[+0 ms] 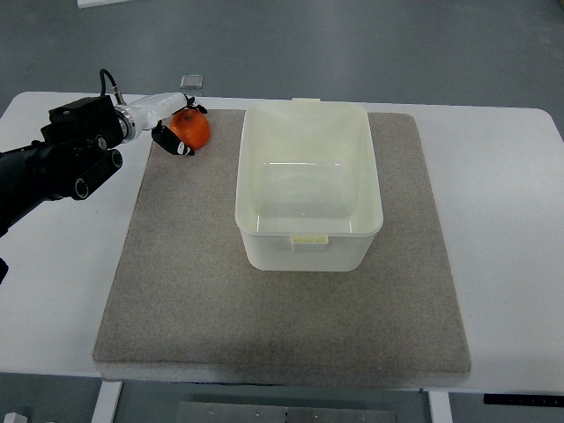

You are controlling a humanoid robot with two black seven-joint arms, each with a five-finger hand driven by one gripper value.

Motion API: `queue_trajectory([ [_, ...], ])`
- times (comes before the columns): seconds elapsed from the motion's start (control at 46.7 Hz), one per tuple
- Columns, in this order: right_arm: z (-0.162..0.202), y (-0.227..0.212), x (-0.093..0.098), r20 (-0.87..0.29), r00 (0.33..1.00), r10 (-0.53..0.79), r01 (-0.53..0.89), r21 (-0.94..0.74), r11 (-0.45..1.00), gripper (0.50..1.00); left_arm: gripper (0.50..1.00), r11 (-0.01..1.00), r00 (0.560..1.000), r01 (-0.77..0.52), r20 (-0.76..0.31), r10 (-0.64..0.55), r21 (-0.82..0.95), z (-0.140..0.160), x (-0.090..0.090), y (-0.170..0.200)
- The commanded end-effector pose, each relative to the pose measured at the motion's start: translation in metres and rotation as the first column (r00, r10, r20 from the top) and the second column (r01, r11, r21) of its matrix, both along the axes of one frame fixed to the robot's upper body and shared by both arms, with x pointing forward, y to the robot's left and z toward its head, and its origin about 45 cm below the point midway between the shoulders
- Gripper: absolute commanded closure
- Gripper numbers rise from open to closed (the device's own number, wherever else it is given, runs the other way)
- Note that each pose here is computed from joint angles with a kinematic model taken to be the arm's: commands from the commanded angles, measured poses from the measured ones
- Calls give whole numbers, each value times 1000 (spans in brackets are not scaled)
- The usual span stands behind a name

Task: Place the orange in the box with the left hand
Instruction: 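Lift the orange with the left hand above the mat, then carry the orange over the white box and release it inside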

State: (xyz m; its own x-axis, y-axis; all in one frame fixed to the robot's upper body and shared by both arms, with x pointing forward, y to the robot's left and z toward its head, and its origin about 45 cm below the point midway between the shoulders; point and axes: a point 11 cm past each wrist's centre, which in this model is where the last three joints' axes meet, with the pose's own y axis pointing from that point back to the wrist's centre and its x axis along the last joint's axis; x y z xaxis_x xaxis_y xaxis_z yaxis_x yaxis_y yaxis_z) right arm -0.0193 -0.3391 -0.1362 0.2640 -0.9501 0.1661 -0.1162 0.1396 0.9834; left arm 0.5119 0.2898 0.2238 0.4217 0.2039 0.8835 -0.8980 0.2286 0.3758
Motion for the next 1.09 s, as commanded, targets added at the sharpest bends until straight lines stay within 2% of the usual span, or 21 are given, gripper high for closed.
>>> queue_trajectory([
  [0.0,0,0,0,0,1000,0,0,0,1000,568,827,1000,1000,-1,-4,1,2,0,0,1],
  [0.043,0,0,0,0,1000,0,0,0,1000,568,900,1000,1000,1,-7,-1,1,-1,0,1],
  [0.128,0,0,0,0,1000,0,0,0,1000,568,1000,1000,1000,1,-9,-1,7,0,-1,2],
  [0.3,0,0,0,0,1000,0,0,0,1000,568,1000,1000,1000,1,9,-1,-5,22,6,9],
  [0.428,0,0,0,0,1000,0,0,0,1000,568,1000,999,1000,26,-15,-26,-44,59,8,21],
  [0.535,0,0,0,0,1000,0,0,0,1000,568,1000,988,998,60,18,-58,-143,101,4,25],
  [0.792,0,0,0,0,1000,0,0,0,1000,568,1000,936,957,290,49,-286,-198,170,-29,-11],
  [1.07,0,0,0,0,1000,0,0,0,1000,568,1000,840,856,507,-4,-517,-192,182,-65,-77],
])
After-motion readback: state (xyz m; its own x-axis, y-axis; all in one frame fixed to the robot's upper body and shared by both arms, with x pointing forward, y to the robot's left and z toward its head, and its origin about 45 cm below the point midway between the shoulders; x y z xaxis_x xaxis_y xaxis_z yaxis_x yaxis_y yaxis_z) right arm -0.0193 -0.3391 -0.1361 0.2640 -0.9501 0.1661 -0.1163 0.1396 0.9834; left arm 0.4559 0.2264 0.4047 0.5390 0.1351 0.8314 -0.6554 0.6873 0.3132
